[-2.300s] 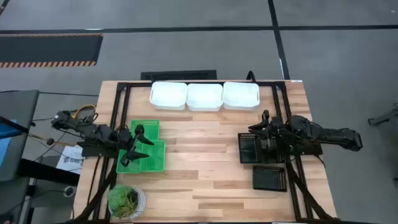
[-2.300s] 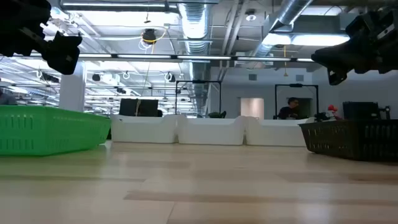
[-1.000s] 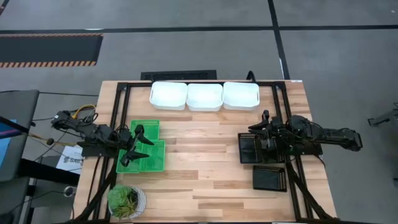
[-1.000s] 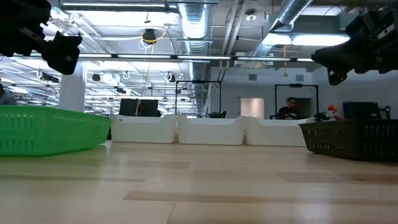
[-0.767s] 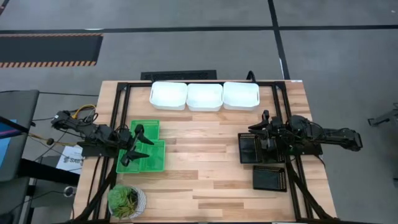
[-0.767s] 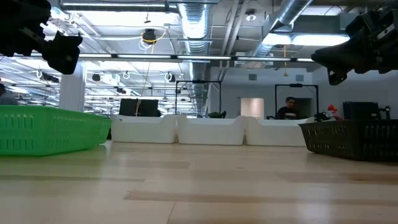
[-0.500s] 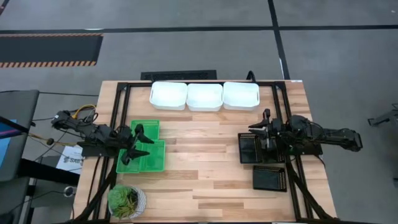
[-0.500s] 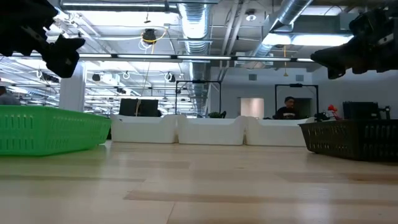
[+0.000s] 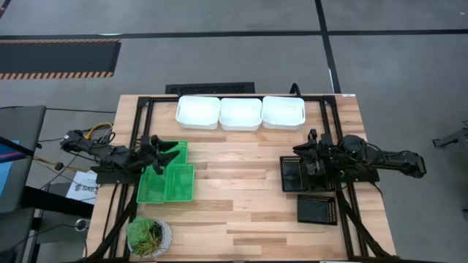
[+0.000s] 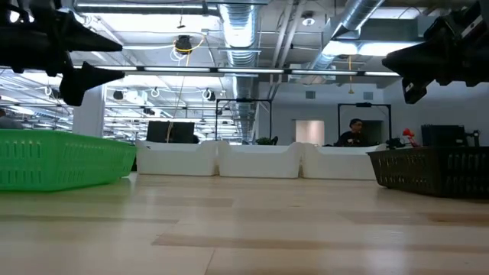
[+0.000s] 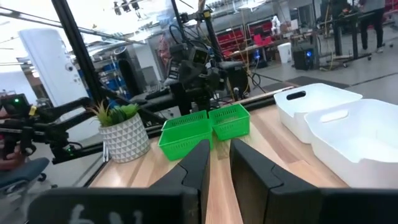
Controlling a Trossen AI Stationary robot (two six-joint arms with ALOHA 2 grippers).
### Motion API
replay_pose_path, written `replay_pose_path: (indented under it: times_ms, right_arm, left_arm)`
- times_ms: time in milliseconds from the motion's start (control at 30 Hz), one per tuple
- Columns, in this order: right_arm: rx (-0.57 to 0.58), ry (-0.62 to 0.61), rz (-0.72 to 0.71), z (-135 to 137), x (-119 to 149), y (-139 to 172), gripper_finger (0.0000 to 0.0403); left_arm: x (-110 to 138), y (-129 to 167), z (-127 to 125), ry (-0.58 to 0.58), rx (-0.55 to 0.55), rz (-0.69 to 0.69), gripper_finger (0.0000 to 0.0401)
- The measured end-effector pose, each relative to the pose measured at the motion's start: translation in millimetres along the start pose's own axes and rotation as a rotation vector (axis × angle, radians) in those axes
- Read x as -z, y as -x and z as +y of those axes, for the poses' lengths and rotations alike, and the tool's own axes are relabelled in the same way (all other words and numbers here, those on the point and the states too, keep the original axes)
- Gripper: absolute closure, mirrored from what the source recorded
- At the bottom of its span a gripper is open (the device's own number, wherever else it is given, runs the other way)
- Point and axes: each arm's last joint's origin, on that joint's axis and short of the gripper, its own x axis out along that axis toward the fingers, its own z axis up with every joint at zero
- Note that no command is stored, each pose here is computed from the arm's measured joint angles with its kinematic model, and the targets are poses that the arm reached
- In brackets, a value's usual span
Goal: Stack baskets by color
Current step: Stack the right white bin into the middle white bin
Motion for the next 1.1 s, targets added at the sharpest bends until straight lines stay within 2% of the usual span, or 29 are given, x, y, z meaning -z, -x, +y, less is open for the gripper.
replay_pose_path:
  times_ms: [133,233,333,500,633,800,1100]
  right_arm:
    - [0.004,0.004,-0.019,0.0,-2.0,0.0,0.0315]
    - [0.056,0.068,-0.049,-1.3,-7.3,0.6,0.0315]
    - [0.091,0.083,-0.096,-1.1,-14.7,1.7,0.0315]
    - [0.104,0.083,-0.061,-2.5,-11.6,1.5,0.0315]
    - [0.128,0.086,-0.049,-4.3,-10.3,1.6,0.0315]
    - [0.226,0.085,-0.076,-7.4,-11.7,2.2,0.0312]
    - [0.285,0.084,-0.084,-9.0,-12.0,2.8,0.0278]
  left_arm:
    - [-1.0,0.1,1.8,0.087,-0.06,-0.036,0.0145]
    - [-1.5,0.2,2.6,0.154,-0.086,-0.057,0.0145]
    - [-2.7,0.5,4.8,0.171,-0.16,-0.106,0.0145]
    - [-4.1,1.4,7.9,0.196,-0.259,-0.174,0.0145]
    - [-4.2,1.5,8.2,0.194,-0.269,-0.181,0.0145]
    - [-2.5,1.6,10.2,0.137,-0.302,-0.175,0.0145]
    - [-1.4,1.4,10.5,0.162,-0.294,-0.166,0.0145]
